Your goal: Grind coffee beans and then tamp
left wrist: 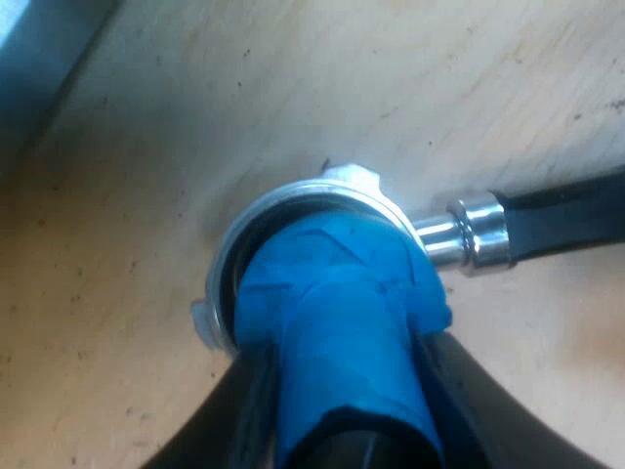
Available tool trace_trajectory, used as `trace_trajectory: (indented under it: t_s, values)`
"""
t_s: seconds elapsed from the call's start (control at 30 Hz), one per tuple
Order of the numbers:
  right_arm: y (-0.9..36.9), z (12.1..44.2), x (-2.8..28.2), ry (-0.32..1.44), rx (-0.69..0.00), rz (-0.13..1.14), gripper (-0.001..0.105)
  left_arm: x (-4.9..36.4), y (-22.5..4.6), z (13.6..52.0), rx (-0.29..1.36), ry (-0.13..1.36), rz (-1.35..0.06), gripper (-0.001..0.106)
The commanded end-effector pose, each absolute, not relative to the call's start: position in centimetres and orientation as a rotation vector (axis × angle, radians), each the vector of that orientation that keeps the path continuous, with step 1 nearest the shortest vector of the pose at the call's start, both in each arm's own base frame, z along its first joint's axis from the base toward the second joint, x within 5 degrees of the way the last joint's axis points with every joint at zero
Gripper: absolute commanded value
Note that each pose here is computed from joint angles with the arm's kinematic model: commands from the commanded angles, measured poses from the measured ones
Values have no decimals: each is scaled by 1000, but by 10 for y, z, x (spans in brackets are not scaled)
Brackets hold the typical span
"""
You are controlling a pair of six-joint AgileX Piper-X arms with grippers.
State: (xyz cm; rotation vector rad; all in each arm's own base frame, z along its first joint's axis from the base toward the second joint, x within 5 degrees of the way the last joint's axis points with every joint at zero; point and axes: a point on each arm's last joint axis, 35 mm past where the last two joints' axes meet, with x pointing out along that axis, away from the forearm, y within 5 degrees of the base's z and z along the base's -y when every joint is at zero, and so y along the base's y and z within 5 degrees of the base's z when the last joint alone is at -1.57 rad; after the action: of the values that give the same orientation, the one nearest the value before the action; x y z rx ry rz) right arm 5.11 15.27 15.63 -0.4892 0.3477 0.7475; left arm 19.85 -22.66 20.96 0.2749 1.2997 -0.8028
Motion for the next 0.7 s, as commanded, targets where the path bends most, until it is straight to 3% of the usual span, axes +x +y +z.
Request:
trace_trajectory:
  t_s: [0.03, 0.7]
  values:
    - [153, 158, 51, 337, -476, 738, 90, 199, -230, 214, 269, 1275, -818, 0]
    - [153, 158, 51, 336, -474, 738, 90, 202, -232, 200, 302, 1310, -804, 0]
